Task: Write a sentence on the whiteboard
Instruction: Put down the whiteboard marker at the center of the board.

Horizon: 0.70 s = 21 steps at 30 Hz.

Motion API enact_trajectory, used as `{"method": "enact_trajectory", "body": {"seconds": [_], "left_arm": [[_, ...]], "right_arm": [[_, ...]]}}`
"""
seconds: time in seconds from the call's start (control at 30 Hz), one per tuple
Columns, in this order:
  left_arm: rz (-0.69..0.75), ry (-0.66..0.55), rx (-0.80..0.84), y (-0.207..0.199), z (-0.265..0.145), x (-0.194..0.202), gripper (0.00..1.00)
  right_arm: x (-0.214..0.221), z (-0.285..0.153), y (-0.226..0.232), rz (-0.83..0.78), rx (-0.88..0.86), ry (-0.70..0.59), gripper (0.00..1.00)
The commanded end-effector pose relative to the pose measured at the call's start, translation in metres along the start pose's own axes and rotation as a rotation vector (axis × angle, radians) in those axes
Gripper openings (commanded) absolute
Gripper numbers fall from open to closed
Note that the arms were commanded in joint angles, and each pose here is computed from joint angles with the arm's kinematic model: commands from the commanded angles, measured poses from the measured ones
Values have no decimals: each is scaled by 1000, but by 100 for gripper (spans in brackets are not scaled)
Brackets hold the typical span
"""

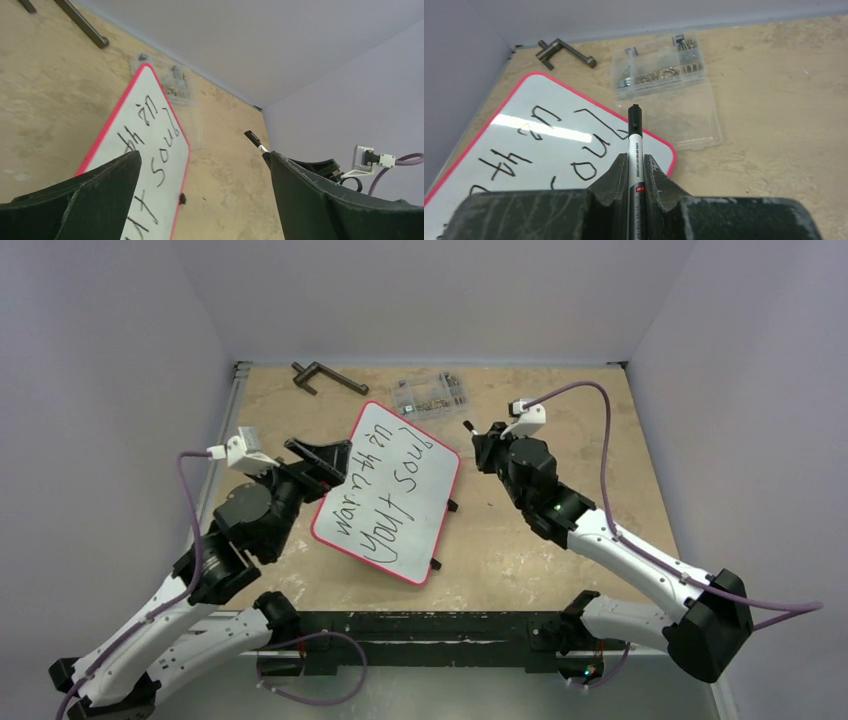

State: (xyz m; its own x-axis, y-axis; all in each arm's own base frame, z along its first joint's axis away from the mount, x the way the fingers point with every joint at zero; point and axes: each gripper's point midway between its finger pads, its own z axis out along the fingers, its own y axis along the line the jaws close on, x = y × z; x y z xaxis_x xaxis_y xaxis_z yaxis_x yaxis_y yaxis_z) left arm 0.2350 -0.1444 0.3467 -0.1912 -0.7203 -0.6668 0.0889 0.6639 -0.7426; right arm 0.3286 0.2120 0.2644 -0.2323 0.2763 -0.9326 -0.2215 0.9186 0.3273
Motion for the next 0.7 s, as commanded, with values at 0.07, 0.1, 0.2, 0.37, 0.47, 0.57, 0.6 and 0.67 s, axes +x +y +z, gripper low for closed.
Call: {"method": "enact_trajectory", "body": {"seconds": [0.07, 0.1, 0.2, 0.37, 0.47, 0.57, 0.6, 0.67], "left_arm": [[463, -60, -84, 33, -35, -52, 100], [508, -65, -101, 37, -40, -58, 100], [619, -68, -118, 44, -52, -72, 100], [754, -58, -192, 58, -59, -83, 100], [836, -44, -239, 67, -53, -81, 100], [905, 6, -291, 76, -41, -70, 100], [911, 34, -297, 80, -36, -64, 100], [893, 100, -281, 87, -25, -46, 100]], "right_arm": [[22, 1, -46, -82, 153, 49, 0], [26, 2, -49, -93, 166, 61, 0], [38, 4, -61, -122, 206, 95, 0], [53, 8, -76, -142, 241, 137, 0], [61, 10, -86, -156, 270, 158, 0], [68, 13, -100, -165, 312, 180, 0], [70, 14, -105, -164, 328, 186, 0], [74, 15, -116, -156, 364, 199, 0]]}}
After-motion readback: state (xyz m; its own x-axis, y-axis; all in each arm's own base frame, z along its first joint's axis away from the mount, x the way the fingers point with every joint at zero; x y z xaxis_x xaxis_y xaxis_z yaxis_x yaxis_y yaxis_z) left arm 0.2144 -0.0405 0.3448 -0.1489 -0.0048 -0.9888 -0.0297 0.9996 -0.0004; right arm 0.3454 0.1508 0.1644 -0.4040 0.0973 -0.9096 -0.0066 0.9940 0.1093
